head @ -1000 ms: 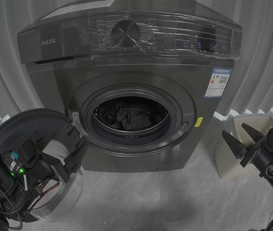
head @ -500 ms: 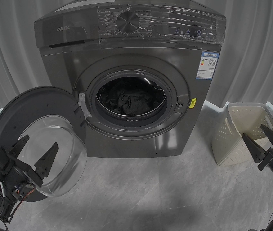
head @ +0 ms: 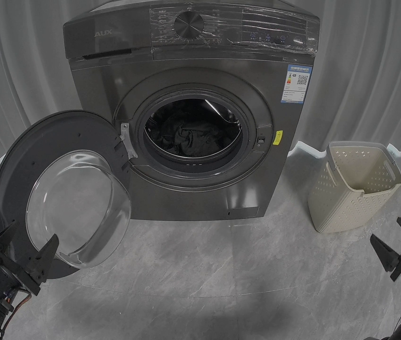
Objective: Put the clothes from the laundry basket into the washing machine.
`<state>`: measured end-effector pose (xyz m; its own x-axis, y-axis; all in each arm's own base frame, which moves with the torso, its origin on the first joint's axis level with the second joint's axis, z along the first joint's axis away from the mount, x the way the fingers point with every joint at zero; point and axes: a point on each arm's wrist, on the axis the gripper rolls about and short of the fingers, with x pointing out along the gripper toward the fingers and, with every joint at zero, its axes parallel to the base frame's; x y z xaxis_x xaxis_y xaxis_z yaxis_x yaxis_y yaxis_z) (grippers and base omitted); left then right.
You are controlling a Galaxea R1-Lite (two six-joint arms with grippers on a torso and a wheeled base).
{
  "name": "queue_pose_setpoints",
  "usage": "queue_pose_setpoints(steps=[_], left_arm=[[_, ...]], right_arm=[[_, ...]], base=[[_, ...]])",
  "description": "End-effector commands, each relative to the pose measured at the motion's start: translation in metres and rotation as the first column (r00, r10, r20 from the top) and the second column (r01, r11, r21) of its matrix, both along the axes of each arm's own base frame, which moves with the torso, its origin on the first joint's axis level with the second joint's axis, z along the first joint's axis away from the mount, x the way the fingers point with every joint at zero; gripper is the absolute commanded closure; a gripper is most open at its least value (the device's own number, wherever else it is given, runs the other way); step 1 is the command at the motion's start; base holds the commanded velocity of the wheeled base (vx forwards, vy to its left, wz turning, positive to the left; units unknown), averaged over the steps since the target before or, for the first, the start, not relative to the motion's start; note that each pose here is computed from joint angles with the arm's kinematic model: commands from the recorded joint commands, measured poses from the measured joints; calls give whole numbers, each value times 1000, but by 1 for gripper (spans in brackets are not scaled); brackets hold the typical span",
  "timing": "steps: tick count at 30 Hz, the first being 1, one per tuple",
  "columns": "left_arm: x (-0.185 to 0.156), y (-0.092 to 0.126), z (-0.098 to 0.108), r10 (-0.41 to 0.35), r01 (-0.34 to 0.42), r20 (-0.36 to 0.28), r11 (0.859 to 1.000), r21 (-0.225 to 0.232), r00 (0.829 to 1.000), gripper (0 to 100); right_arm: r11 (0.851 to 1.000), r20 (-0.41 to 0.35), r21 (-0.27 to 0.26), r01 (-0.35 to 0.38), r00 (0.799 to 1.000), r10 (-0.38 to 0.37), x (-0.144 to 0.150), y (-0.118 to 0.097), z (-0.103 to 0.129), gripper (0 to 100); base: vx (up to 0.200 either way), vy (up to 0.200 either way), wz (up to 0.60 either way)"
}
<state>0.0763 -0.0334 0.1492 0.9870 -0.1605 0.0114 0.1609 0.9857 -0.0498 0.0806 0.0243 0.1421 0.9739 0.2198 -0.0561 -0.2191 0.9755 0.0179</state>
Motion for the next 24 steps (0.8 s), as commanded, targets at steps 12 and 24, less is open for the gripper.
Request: queue_pose_setpoints(steps=[12,24], left_arm=[[-86,41,-48,178,-176,58,984,-28,982,0],[-92,42,-64,293,-294,-32,955,-27,956,0]], right_arm=[[980,188,37,198,961,-201,-90,-26,-32,0],[955,63,33,295,953,-297,-104,-26,-65,0]], base=[[-150,0,0],[0,0,0]])
